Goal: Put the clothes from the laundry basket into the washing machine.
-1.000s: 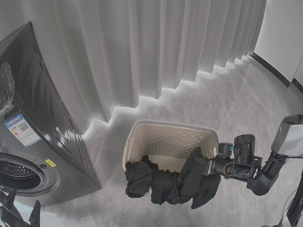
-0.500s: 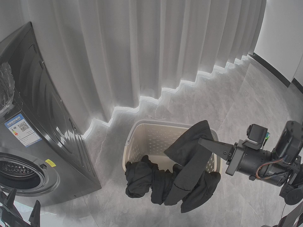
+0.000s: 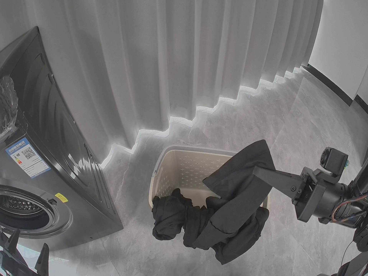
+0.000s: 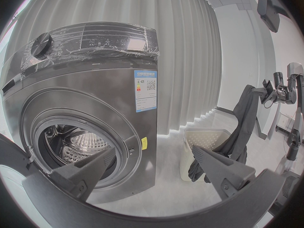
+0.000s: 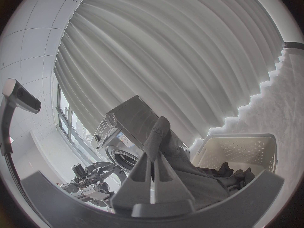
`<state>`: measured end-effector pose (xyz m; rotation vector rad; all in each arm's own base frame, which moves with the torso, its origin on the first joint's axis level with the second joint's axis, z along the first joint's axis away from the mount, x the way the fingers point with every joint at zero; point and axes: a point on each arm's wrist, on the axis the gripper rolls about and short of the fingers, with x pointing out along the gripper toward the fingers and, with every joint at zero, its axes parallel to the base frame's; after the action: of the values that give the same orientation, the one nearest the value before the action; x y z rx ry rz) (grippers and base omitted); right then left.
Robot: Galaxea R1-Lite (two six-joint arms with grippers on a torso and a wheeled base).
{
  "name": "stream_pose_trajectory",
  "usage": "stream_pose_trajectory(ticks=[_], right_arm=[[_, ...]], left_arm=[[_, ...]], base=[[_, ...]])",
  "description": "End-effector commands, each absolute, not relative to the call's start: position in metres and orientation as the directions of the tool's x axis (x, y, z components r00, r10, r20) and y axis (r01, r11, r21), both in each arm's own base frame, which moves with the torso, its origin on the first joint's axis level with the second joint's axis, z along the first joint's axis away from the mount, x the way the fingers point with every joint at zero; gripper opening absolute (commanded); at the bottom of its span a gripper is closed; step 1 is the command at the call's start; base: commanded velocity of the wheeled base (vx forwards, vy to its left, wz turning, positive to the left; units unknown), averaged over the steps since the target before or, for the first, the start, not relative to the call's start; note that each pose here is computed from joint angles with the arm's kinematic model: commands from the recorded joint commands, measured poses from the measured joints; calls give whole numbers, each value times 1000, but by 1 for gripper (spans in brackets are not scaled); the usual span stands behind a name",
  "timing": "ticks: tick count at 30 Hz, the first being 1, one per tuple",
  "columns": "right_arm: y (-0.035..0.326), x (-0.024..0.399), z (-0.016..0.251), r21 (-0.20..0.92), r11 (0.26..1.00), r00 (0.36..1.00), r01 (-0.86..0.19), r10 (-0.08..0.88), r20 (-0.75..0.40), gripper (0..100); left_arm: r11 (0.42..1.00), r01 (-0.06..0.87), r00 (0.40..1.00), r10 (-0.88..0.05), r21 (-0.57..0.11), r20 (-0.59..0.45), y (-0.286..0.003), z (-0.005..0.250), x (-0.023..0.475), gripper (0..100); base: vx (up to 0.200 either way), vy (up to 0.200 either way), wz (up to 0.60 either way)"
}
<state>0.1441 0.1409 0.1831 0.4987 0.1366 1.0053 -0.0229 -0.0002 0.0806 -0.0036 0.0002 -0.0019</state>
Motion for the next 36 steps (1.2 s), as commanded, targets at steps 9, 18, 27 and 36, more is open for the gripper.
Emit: stream_pose_trajectory(ticks=[9,18,27,36], right_arm=[[139,144,193,435,393,496,-810,855,151,0],[138,139,187,428,313,401,-847,907,130,0],[138,131,179,425,240,319,-873,940,125,0],[137,109,175,350,33,104,-936,977,188,0]], left_arm=[[1000,2,1000,-2,-2,0,0,76,-23,100],[1000,2,1000,-2,-3,0,0,76,-23,100],[1000,2,1000,-2,-3,0,0,76,-23,100],[1000,2,1000,-2,-3,0,0,76,-23,100]], base=[[-89,0,0],[-111,0,0],[-156,0,0],[0,0,0]])
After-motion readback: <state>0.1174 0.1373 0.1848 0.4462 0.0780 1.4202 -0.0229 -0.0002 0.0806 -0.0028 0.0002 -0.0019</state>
